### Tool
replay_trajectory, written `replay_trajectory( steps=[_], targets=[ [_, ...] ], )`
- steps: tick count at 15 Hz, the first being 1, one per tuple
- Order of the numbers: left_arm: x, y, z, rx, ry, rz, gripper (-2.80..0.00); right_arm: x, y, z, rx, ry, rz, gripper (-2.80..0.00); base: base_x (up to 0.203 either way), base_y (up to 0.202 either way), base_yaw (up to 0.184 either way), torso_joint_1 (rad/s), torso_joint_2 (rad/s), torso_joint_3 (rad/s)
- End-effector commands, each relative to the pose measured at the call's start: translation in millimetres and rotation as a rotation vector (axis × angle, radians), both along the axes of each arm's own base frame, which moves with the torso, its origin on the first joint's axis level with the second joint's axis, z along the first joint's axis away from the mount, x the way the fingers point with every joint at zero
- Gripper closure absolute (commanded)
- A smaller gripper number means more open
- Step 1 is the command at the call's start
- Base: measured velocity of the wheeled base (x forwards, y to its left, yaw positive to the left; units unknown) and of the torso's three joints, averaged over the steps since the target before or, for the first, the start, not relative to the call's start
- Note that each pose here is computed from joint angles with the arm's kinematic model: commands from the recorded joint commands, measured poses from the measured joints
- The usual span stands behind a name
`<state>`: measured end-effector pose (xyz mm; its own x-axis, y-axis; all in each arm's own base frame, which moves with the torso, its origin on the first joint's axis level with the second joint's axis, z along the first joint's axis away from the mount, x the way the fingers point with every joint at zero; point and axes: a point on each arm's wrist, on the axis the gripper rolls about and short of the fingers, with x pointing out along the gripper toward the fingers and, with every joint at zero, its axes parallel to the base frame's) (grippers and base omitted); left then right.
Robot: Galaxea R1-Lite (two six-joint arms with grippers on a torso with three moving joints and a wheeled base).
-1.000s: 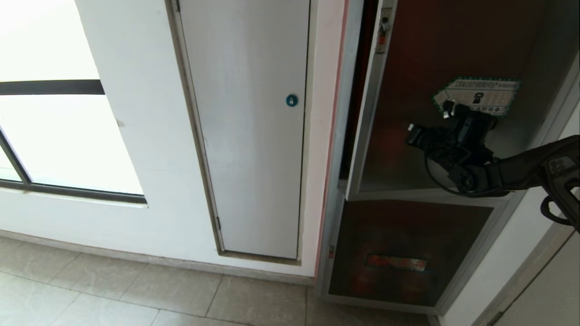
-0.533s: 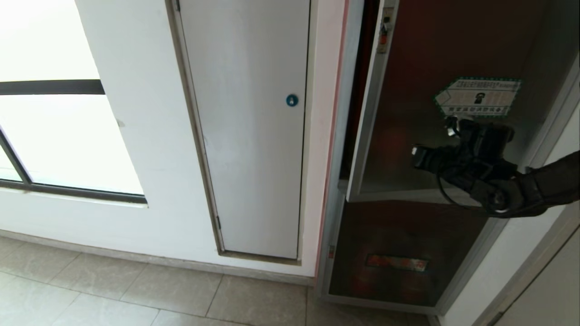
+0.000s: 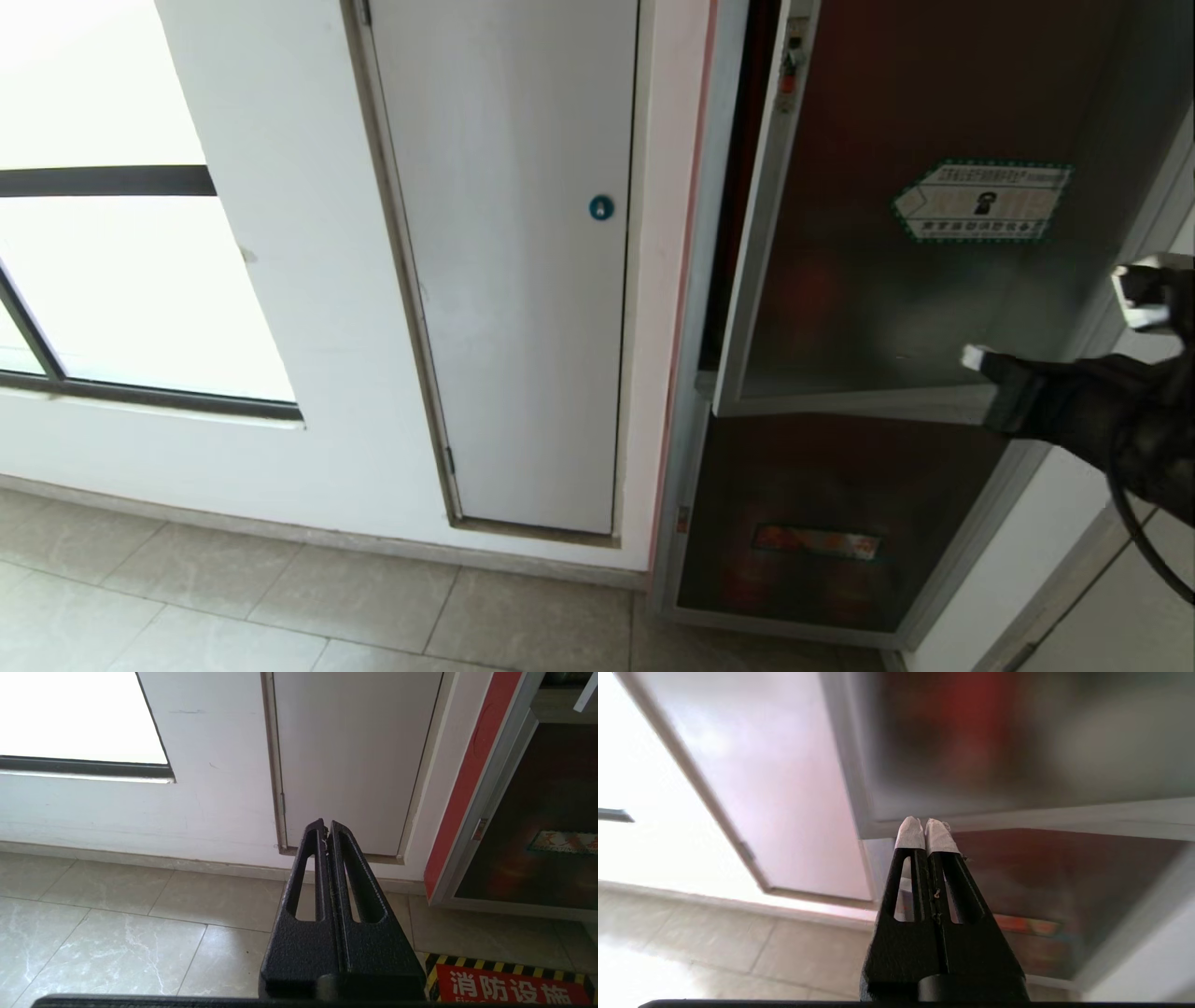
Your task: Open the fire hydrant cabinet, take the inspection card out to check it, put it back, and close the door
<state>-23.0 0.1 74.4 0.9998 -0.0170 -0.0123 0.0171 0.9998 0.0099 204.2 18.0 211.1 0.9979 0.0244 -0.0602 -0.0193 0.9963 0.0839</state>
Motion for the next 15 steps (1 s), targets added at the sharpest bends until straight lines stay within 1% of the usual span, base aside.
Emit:
replay_trajectory(
  steps=[1, 3, 5, 8, 10, 12, 14, 15],
  targets=[
    [0.1, 0.0, 0.0, 0.000, 0.001, 0.000, 0.00, -75.6, -8.8, 19.0, 0.006, -0.158, -0.111, 0.00, 0.000, 0.000, 0.000, 0.000, 0.00, 0.000],
    [0.1, 0.0, 0.0, 0.001, 0.001, 0.000, 0.00, -116.1, -15.2, 16.1, 0.001, -0.173, -0.207, 0.00, 0.000, 0.000, 0.000, 0.000, 0.00, 0.000],
    [0.1, 0.0, 0.0, 0.001, 0.001, 0.000, 0.00, -150.3, -21.0, 7.1, -0.010, -0.158, -0.313, 0.00, 0.000, 0.000, 0.000, 0.000, 0.00, 0.000],
    [0.1, 0.0, 0.0, 0.001, 0.001, 0.000, 0.00, -188.8, -29.5, -5.3, -0.015, -0.178, -0.539, 0.00, 0.000, 0.000, 0.000, 0.000, 0.00, 0.000],
    [0.1, 0.0, 0.0, 0.001, 0.001, 0.000, 0.00, -205.7, -32.4, -16.9, -0.039, -0.197, -0.609, 0.00, 0.000, 0.000, 0.000, 0.000, 0.00, 0.000],
    [0.1, 0.0, 0.0, 0.001, 0.001, 0.000, 0.00, -214.7, -33.9, -31.2, -0.060, -0.194, -0.668, 0.00, 0.000, 0.000, 0.000, 0.000, 0.00, 0.000],
    [0.1, 0.0, 0.0, -0.001, 0.001, 0.000, 0.00, -219.5, -34.1, -46.5, -0.078, -0.184, -0.714, 0.00, 0.000, 0.000, 0.000, 0.000, 0.00, 0.000],
    [0.1, 0.0, 0.0, 0.000, 0.001, 0.000, 0.00, -221.2, -33.9, -54.6, -0.094, -0.176, -0.720, 0.00, 0.000, 0.000, 0.000, 0.000, 0.00, 0.000]
  ],
)
